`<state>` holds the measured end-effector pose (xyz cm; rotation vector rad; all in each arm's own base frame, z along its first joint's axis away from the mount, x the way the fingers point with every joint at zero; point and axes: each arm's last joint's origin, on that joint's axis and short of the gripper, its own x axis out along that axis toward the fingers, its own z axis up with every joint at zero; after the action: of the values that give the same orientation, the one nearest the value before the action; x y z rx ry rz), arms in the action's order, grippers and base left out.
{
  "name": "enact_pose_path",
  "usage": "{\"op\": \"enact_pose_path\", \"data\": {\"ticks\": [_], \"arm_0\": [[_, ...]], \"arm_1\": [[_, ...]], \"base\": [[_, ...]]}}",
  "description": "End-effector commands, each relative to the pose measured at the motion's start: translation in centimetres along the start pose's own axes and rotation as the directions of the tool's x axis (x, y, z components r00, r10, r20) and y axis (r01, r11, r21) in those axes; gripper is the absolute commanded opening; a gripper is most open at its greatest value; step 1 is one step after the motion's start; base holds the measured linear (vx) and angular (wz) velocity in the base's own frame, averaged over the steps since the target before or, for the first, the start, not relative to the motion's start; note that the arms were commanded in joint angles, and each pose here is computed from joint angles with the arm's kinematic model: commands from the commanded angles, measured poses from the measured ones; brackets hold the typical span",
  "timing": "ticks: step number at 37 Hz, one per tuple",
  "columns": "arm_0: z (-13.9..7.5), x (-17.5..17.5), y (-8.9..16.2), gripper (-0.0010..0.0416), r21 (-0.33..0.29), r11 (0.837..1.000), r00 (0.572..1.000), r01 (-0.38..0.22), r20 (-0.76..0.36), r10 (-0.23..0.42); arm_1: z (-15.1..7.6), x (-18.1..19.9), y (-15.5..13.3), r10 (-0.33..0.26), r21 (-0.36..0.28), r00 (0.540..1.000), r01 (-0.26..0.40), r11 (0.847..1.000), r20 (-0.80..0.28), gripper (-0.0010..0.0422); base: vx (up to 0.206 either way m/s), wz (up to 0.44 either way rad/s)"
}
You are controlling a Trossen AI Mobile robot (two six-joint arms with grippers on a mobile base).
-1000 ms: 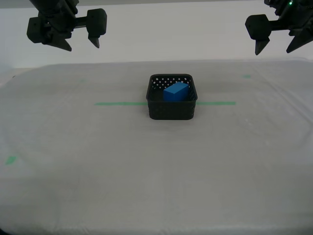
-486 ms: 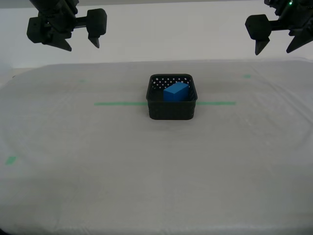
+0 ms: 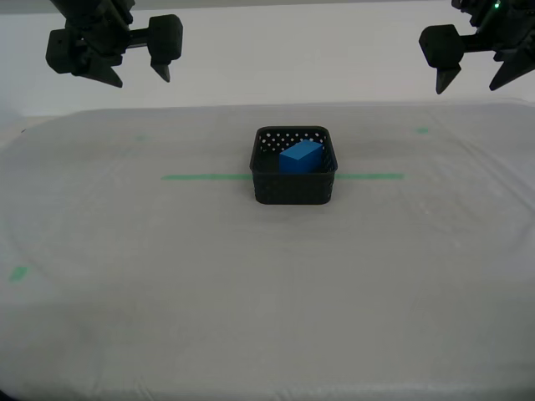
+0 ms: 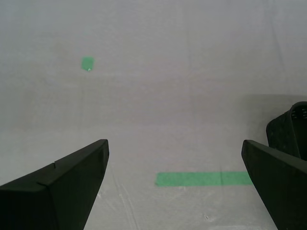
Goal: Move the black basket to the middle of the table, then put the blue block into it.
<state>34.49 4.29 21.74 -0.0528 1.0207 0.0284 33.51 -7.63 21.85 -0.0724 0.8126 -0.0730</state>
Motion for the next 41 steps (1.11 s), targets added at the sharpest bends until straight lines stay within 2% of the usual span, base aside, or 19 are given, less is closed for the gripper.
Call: {"op": "enact_pose_path", "data": {"ticks": [1, 41], "arm_0": [[0.05, -0.04, 0.01, 0.0399, -0.001, 1.000, 1.000, 0.000, 0.004, 0.000], [0.05, -0.04, 0.01, 0.0398, -0.001, 1.000, 1.000, 0.000, 0.004, 0.000]], "arm_1": [[0.03, -0.01, -0.03, -0.003, 0.003, 1.000, 0.003, 1.000, 0.001, 0.0380], [0.03, -0.01, -0.03, -0.003, 0.003, 1.000, 0.003, 1.000, 0.001, 0.0380]], "base": [[0.000, 0.000], [0.000, 0.000]]}}
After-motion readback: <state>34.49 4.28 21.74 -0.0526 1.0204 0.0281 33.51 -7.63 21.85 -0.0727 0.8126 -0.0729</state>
